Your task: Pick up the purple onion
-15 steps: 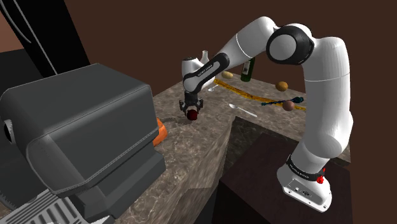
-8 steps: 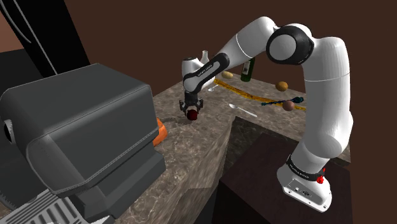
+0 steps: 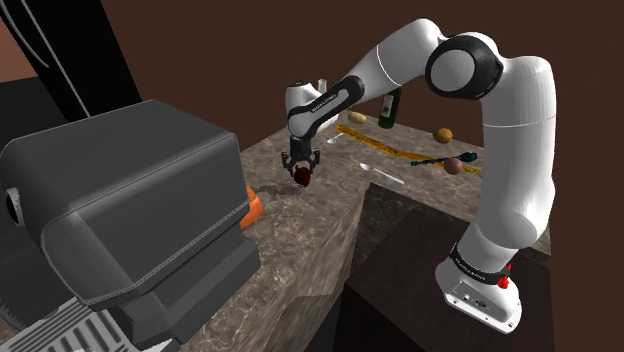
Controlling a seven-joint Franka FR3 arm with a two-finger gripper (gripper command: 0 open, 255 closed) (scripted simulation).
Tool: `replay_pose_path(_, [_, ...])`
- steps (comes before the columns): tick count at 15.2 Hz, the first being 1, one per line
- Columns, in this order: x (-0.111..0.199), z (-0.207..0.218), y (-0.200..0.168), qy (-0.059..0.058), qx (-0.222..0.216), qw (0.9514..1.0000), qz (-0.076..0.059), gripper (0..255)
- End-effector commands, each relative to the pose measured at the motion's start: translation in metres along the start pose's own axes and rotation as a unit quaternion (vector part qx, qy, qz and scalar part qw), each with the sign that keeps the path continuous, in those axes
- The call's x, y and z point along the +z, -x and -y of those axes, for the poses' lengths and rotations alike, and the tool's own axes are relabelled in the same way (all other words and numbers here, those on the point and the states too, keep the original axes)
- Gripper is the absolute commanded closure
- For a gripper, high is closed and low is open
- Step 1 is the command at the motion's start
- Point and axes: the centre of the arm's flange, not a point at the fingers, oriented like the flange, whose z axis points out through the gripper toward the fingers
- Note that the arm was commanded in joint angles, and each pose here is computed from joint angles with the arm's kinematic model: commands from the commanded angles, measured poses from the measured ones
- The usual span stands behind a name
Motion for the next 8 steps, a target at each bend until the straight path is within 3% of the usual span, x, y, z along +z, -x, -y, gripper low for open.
replay_pose_path(1, [-0.01,0.001,0.001,0.0,0.0,1.0,0.0,255])
replay_pose_path(8, [-0.047,0.0,0.002,0.0,0.0,1.0,0.0,255])
